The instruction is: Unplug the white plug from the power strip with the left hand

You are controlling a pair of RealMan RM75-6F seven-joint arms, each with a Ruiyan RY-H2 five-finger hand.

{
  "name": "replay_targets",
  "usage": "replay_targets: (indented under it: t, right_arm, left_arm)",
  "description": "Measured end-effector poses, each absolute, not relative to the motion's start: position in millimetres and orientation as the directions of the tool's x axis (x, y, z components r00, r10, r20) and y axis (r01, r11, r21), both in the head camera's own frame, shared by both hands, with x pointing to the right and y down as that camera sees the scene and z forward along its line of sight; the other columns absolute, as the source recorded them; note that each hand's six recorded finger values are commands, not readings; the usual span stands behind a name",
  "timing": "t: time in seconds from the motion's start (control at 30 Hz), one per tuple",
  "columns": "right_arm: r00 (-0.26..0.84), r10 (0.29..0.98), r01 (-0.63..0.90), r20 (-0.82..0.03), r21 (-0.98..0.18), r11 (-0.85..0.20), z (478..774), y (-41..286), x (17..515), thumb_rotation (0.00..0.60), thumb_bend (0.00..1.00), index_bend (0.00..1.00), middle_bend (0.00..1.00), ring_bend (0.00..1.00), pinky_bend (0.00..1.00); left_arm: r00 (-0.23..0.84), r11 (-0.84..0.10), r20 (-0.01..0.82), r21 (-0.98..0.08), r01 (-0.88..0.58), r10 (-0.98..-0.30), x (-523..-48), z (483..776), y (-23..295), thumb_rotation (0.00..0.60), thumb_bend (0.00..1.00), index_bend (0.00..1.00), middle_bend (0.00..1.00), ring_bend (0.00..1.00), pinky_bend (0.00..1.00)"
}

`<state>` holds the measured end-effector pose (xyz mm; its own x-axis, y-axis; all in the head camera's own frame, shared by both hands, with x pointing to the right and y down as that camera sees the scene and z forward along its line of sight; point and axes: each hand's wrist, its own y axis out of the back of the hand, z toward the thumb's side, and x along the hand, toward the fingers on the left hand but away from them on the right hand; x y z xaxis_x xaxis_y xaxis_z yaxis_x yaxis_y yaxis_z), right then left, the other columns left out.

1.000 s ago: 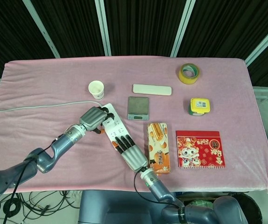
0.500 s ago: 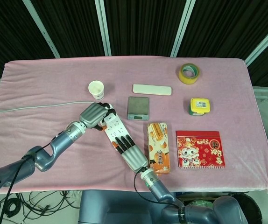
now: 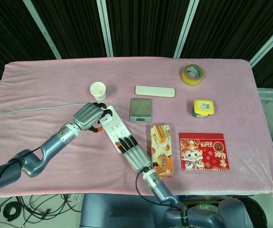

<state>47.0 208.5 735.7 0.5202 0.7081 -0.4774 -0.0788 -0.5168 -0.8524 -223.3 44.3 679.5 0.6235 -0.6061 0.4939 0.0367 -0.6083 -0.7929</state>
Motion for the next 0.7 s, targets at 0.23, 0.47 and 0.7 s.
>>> replay_targets:
  t: [0.23,0.47,0.7]
  right_arm:
    - [0.498,0.764,-0.028,-0.411,-0.887,-0.46,706,179,62,0.6,0.74,0.13,0.08,0.1,0.09]
    - [0.423,0.826,-0.009,-0.373,-0.913,-0.407,677,140,110,0.6,0.74,0.13,0.08,0.1,0.09]
    - [0.332,0.854,-0.116,-0.401,-0.916,-0.385,663,115,187,0.6,0.74,0.13,0.08,0.1,0.09]
  left_arm:
    - [0.601,-0.612,0.507,-0.79,0.037,-0.618,-260,656,64,0.6,0.69,0.68,0.66,0.24,0.36]
    - [0.564,-0.62,0.52,-0.785,0.019,-0.641,-298,648,94,0.6,0.69,0.68,0.66,0.24,0.36]
    - [0.5,-0.655,0.581,-0.755,0.034,-0.643,-339,664,128,0.6,0.69,0.67,0.65,0.24,0.33]
